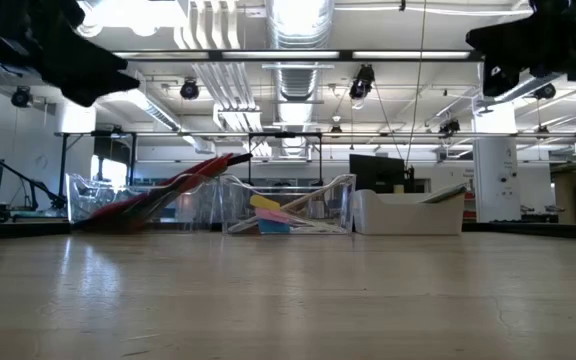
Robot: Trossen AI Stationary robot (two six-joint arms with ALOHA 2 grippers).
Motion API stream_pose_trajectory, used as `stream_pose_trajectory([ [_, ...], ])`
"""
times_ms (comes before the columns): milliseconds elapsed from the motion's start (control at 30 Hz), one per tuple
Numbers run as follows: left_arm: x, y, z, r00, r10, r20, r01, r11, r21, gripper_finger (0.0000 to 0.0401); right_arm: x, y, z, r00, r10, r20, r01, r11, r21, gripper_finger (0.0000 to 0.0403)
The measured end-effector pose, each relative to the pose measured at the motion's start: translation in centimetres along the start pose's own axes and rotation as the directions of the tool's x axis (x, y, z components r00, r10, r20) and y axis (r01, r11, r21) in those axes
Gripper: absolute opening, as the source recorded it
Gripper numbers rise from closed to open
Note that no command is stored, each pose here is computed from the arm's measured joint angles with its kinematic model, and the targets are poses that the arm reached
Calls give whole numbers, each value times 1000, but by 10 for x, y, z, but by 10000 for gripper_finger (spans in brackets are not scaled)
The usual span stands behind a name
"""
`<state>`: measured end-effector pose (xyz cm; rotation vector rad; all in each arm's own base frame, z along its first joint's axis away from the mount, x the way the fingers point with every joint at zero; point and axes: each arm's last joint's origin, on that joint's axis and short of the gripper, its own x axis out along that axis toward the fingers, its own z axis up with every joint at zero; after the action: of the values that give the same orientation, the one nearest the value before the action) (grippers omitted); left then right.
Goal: Pick & Place Kitchen Items
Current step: Return to Home Position
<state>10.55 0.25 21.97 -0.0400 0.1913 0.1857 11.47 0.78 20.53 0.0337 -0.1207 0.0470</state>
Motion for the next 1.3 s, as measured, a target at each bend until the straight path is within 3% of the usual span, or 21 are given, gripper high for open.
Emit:
stream_pose_trajectory([
  [300,9,3,-28,994,104,-43,-105,994,-12,260,-3,-1,-26,998,-5,-59,10,997,76,8],
  [400,11,3,-33,993,105,-48,-107,993,-39,260,-3,-3,-31,995,-61,-77,67,995,74,8],
  [500,11,3,-37,993,106,-57,-109,993,-38,260,-4,-5,-33,987,-133,-95,138,989,50,8],
  [800,15,3,-58,985,111,-129,-114,993,-14,260,-3,-5,-36,982,-139,-124,130,988,-80,8],
  [1300,17,3,-67,981,111,-162,-113,994,-3,260,-3,-5,-37,982,-139,-126,131,989,-72,9],
])
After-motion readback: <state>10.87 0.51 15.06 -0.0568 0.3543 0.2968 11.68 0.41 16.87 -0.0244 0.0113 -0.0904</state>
